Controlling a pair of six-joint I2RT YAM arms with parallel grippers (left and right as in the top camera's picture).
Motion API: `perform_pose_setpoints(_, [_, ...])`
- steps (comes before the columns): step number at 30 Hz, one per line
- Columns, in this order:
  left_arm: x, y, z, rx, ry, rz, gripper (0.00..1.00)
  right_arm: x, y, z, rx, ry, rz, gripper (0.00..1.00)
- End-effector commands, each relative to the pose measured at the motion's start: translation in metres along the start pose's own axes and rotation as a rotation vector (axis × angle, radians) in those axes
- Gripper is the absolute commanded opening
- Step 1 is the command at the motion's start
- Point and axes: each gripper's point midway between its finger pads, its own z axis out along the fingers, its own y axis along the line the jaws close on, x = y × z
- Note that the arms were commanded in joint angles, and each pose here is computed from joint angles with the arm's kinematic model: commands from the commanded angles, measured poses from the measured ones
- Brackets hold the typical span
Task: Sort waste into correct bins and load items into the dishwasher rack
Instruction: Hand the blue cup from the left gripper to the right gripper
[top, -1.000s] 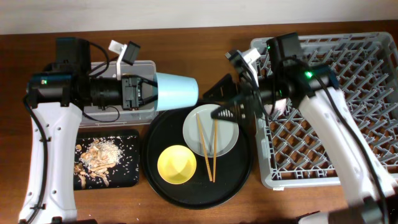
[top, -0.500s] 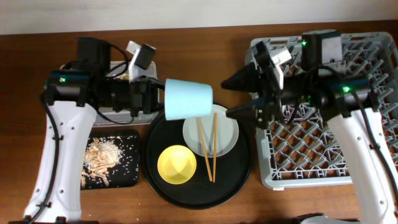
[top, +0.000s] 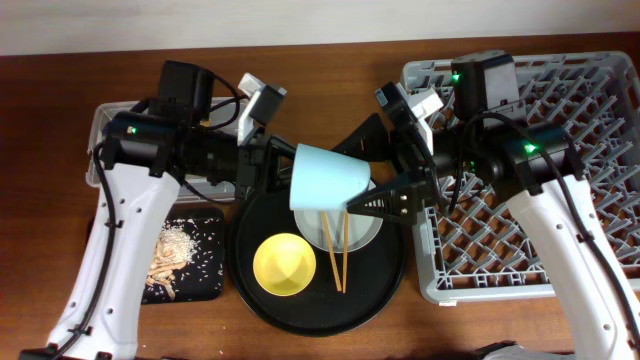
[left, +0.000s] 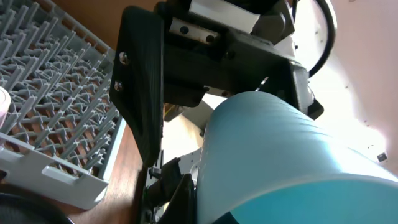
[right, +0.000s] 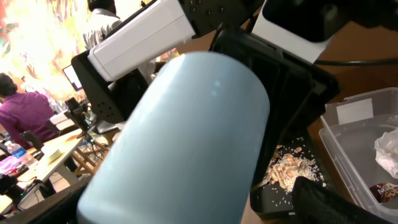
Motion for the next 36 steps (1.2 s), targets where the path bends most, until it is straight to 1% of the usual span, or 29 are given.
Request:
perform_pose_setpoints(1, [0.007,-0.003,0.01,-0.03,0.046,0.061,0.0,-0.001,0.001,0.002,0.0,0.004,-0.022,0.97])
perform_pose_setpoints(3, [0.005,-0.001,0.011,-0.034,0.047,0.092,0.0,-0.001,0.001,0.002,0.004,0.006,-0.013,0.97])
perform_pose_setpoints(4, [0.003,-0.001,0.011,-0.035,0.045,0.106,0.0,0.003,-0.004,0.001,0.032,0.019,0.001,0.99])
perform_pose_setpoints(6, [-0.001,0.001,0.009,-0.041,0.037,0.131,0.0,0.015,-0.021,-0.001,0.138,0.073,0.041,0.99])
perform_pose_setpoints(7, [-0.003,0.003,0.006,-0.05,0.027,0.131,0.0,0.016,-0.022,-0.001,0.149,0.078,0.045,0.99])
perform_pose_setpoints(12, [-0.011,0.011,-0.008,-0.086,-0.008,0.129,0.0,0.012,-0.02,0.0,0.124,0.063,0.024,0.99])
perform_pose_setpoints(16, [-0.011,0.011,-0.008,-0.087,-0.008,0.132,0.0,0.006,-0.013,0.001,0.078,0.039,-0.001,0.99])
perform_pose_setpoints(18, [-0.011,0.011,-0.008,-0.087,-0.008,0.132,0.0,0.0,-0.004,0.001,0.023,0.012,-0.024,0.99])
perform_pose_setpoints(22, [-0.011,0.011,-0.008,-0.087,-0.008,0.132,0.0,0.0,-0.004,0.001,0.024,0.013,-0.024,0.99])
perform_pose_setpoints(23, [-0.011,0.011,-0.008,-0.087,-0.008,0.132,0.0,0.0,-0.004,0.001,0.025,0.013,-0.024,0.9])
perform_pose_setpoints(24, [-0.011,0.011,-0.008,-0.087,-0.008,0.132,0.0,0.001,-0.007,0.001,0.037,0.018,-0.022,0.78])
perform_pose_setpoints(25, [-0.011,0.011,-0.008,-0.087,-0.008,0.132,0.0,0.003,-0.011,0.001,0.053,0.025,-0.018,0.71])
perform_pose_setpoints(26, [-0.011,0.011,-0.008,-0.087,-0.008,0.132,0.0,0.005,-0.016,0.001,0.078,0.035,0.005,0.68])
perform_pose_setpoints(27, [-0.011,0.011,-0.008,-0.087,-0.008,0.132,0.0,0.007,-0.021,0.001,0.102,0.044,0.034,0.67])
perform_pose_setpoints(29, [-0.011,0.011,-0.008,-0.087,-0.008,0.132,0.0,0.007,-0.021,0.001,0.102,0.044,0.038,0.63])
perform_pose_setpoints(32, [-0.011,0.013,-0.008,-0.098,-0.005,0.132,0.0,0.007,-0.02,0.001,0.098,0.042,0.038,0.63])
perform_pose_setpoints(34, [-0.011,0.014,-0.008,-0.105,-0.003,0.132,0.0,0.006,-0.019,0.001,0.089,0.04,0.038,0.7])
perform_pose_setpoints(36, [-0.011,0.014,-0.008,-0.104,-0.003,0.132,0.0,0.007,-0.017,0.005,0.078,0.046,0.036,0.72])
